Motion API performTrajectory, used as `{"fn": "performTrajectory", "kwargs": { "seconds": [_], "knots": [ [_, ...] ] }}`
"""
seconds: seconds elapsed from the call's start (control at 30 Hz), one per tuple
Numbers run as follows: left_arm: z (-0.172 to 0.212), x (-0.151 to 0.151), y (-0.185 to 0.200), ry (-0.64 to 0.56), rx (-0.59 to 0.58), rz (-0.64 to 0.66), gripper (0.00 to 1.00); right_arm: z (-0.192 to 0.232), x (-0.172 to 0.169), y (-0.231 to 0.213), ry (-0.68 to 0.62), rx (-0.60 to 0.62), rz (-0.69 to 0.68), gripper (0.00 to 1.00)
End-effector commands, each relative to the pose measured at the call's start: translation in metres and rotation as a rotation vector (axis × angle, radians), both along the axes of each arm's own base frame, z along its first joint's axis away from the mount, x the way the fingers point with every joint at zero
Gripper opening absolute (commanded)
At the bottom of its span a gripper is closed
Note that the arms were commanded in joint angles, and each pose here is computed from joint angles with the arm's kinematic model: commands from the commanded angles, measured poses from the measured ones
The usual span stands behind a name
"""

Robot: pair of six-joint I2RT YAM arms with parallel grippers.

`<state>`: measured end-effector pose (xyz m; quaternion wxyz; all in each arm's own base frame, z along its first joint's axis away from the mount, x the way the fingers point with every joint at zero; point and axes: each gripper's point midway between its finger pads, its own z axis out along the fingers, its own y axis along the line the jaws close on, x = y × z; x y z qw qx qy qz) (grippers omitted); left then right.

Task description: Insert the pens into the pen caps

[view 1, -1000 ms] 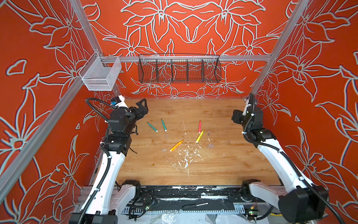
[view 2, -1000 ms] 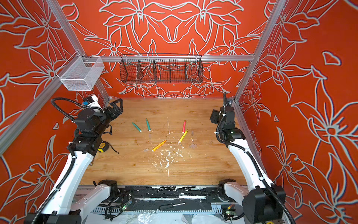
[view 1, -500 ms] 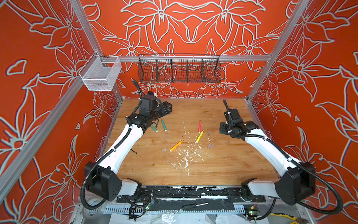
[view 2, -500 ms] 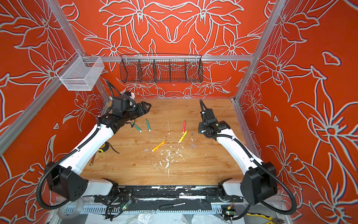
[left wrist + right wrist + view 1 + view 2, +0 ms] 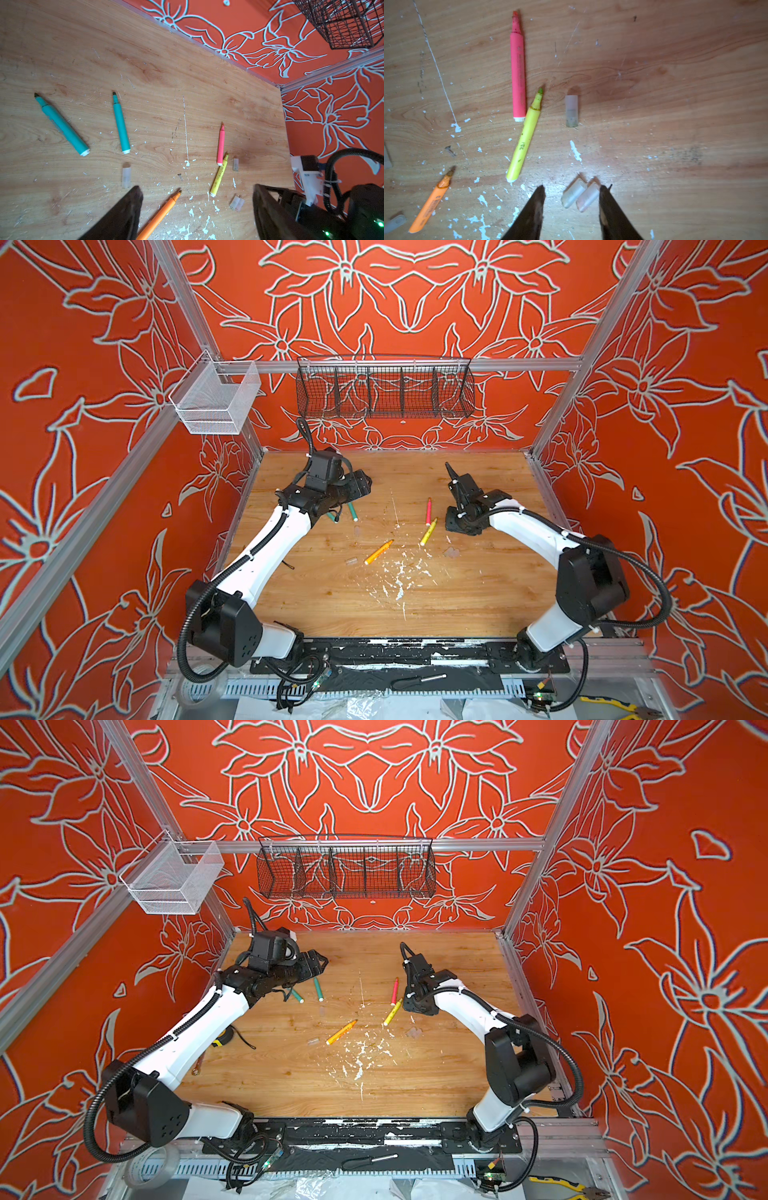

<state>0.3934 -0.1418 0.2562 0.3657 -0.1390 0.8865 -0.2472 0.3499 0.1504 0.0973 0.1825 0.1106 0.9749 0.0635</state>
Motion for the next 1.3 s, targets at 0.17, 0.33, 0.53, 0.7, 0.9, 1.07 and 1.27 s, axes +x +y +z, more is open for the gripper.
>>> {"fn": "performTrajectory", "kwargs": {
  "seconds": [0.17, 0.33, 0.53, 0.7, 0.9, 1.07, 1.27],
  "knots": [
    [-0.006, 0.001, -0.006, 0.037, -0.017, -0.016, 0.81, -0.023, 0.028, 0.046, 0.029, 0.087, -0.021, 0.43],
    [-0.009, 0.001, -0.004, 0.039, -0.022, -0.006, 0.81, -0.036, 0.029, 0.053, 0.054, 0.072, -0.017, 0.43],
    [-0.011, 0.002, -0.006, 0.05, -0.032, -0.009, 0.81, -0.051, 0.028, 0.053, 0.073, 0.046, -0.019, 0.43],
    [-0.013, 0.002, -0.008, 0.059, -0.038, -0.016, 0.81, -0.062, 0.028, 0.049, 0.088, 0.01, -0.016, 0.42],
    [-0.015, 0.002, -0.011, 0.068, -0.056, -0.024, 0.81, -0.07, 0.025, 0.05, 0.11, -0.002, 0.002, 0.4],
    [-0.019, 0.002, -0.013, 0.082, -0.063, -0.027, 0.81, -0.069, 0.021, 0.045, 0.111, -0.015, 0.004, 0.38],
    [-0.021, 0.002, -0.015, 0.092, -0.074, -0.034, 0.81, -0.065, 0.016, 0.04, 0.12, -0.054, 0.056, 0.34]
  ]
}}
